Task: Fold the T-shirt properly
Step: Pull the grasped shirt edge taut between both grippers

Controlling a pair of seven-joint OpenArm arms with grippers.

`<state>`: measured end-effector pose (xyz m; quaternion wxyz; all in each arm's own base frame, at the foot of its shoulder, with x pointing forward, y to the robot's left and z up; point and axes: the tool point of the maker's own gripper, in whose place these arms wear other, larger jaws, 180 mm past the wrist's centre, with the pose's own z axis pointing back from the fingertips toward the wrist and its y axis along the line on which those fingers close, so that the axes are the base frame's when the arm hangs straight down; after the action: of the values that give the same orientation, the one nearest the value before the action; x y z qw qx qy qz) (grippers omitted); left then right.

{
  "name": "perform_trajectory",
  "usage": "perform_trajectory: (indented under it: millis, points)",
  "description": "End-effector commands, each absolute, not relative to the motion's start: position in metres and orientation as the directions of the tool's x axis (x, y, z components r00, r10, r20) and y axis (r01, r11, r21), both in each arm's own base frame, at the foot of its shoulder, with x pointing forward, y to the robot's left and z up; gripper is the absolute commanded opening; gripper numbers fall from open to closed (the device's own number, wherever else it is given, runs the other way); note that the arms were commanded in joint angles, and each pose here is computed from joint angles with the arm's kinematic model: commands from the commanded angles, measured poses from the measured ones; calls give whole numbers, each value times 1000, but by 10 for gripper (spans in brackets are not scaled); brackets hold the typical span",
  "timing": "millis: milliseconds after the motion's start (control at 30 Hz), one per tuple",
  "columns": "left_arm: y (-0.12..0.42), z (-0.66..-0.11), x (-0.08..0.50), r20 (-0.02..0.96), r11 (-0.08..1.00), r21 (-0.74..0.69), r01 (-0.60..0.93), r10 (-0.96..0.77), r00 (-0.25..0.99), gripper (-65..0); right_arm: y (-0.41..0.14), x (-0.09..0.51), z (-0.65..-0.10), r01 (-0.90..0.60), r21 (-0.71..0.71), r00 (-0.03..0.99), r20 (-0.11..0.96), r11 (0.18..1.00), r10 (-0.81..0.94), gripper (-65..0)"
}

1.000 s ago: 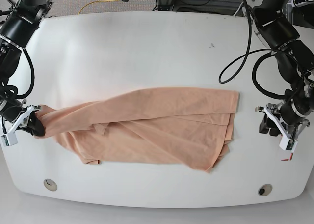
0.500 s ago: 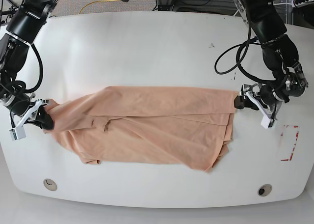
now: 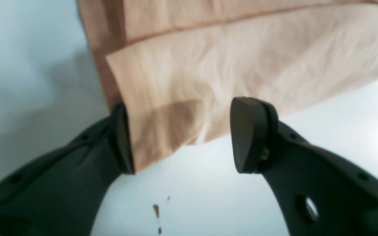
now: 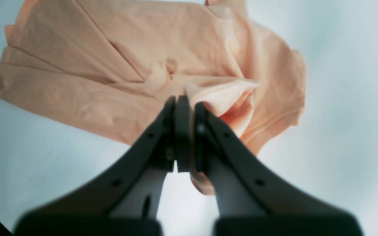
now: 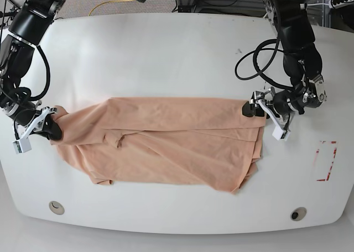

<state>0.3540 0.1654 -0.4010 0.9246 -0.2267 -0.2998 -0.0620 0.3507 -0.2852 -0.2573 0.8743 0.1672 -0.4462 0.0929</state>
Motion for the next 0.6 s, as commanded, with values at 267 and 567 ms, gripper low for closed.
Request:
perform_trajectory:
  millis: [267, 567]
  points:
    - [163, -393, 367, 602, 886, -386, 257, 31, 798, -608, -291, 358, -233, -322, 177, 520, 854, 930, 17, -650]
    - [164, -387, 369, 621, 889, -373, 266, 27, 783, -650, -291, 359, -233, -322, 176, 519, 854, 930, 18, -650]
